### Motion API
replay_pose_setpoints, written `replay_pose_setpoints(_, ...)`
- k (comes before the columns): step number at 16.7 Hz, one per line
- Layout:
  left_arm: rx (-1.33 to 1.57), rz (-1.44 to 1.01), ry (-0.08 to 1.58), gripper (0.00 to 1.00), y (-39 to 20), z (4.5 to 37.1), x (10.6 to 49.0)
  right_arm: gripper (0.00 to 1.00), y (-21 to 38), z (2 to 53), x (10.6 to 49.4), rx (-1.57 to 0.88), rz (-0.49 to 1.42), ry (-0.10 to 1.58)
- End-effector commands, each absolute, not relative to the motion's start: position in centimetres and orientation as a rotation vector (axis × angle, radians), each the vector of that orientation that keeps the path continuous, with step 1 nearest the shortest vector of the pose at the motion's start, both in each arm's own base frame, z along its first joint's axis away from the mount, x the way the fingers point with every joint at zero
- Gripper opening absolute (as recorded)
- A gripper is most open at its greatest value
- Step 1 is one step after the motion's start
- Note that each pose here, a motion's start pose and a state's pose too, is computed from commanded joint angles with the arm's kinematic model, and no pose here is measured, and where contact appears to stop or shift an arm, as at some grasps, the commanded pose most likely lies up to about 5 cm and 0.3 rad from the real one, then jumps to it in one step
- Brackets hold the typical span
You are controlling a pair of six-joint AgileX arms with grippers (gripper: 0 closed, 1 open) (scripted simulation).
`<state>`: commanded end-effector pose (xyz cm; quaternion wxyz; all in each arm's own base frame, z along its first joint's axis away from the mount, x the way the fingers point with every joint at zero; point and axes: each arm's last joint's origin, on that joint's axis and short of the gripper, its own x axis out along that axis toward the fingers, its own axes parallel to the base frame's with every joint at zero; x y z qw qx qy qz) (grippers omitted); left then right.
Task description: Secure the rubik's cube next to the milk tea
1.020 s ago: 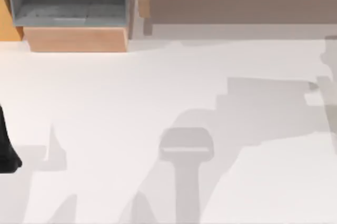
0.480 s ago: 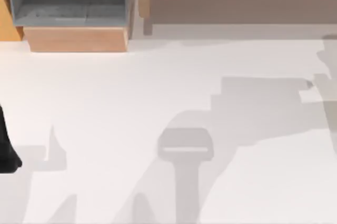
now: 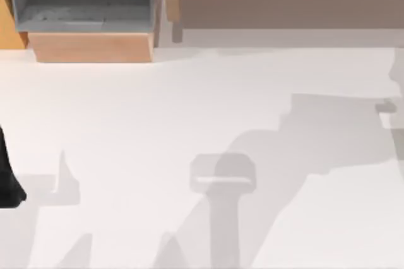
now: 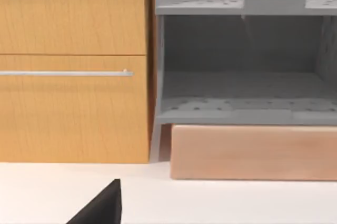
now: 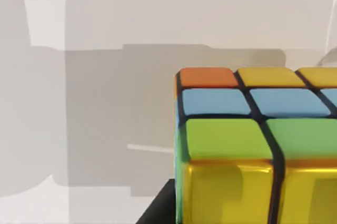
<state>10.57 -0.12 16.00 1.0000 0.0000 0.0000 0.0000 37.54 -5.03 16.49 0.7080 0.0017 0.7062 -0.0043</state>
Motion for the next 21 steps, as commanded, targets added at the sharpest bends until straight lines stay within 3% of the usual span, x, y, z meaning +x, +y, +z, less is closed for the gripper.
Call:
replay_pose_setpoints(2,0.000,0.000,0.000,1.00,-0.12,16.00,10.57,0.00,-5.03,16.49,37.54,0.004,-0.009,1.568)
replay_pose_setpoints(15,0.000,0.000,0.000,1.00,-0.12,16.00,10.57,0.98,-5.03,16.49,37.54,0.004,-0.009,1.568)
replay_pose_setpoints(21,0.000,0.000,0.000,1.00,-0.12,16.00,10.57,1.00,-5.03,16.49,37.54,0.004,-0.009,1.568)
